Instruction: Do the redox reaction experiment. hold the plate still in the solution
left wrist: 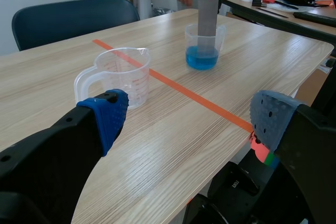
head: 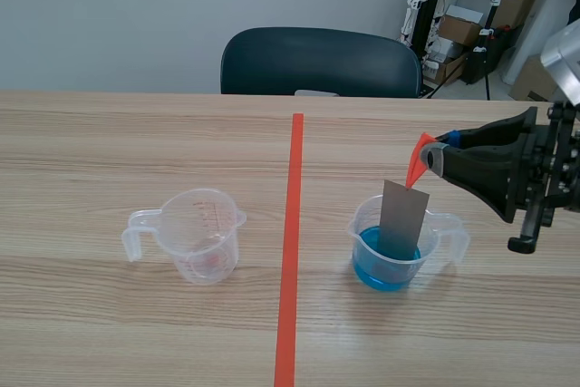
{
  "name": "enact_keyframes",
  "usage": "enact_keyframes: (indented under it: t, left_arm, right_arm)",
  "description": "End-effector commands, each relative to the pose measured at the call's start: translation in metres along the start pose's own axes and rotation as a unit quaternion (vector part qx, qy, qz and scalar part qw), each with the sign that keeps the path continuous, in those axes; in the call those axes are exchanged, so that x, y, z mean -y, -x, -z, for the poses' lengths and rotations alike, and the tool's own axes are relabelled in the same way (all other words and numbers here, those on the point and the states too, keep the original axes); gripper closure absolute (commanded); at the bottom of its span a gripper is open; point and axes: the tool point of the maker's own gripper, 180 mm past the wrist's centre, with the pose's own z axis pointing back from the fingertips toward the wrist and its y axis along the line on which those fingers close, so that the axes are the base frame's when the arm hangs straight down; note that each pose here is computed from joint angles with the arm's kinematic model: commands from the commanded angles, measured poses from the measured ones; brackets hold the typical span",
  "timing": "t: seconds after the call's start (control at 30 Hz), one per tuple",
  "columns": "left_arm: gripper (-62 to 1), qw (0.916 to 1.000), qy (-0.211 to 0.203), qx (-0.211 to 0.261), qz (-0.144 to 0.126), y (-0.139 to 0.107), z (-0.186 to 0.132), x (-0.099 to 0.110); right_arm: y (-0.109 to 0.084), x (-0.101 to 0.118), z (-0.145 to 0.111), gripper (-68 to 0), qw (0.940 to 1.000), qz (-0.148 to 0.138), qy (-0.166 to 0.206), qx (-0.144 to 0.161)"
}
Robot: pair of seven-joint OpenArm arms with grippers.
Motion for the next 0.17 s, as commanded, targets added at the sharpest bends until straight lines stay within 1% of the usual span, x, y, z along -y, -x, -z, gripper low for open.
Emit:
enact_keyframes:
  t: [0.0,0.13]
  left_arm:
    - [-49.1,0.9996,-0.002,0.028,-0.002,-0.0106,0.0008,0.0009]
    - [-49.1,0.9996,-0.002,0.028,-0.002,-0.0106,0.0008,0.0009]
  right_arm:
    - [-0.012,0.0051,-0.001,-0.2,0.9998,-0.011,0.003,0.015]
    - [-0.0132,0.005,-0.001,-0.2,0.9998,-0.011,0.003,0.019]
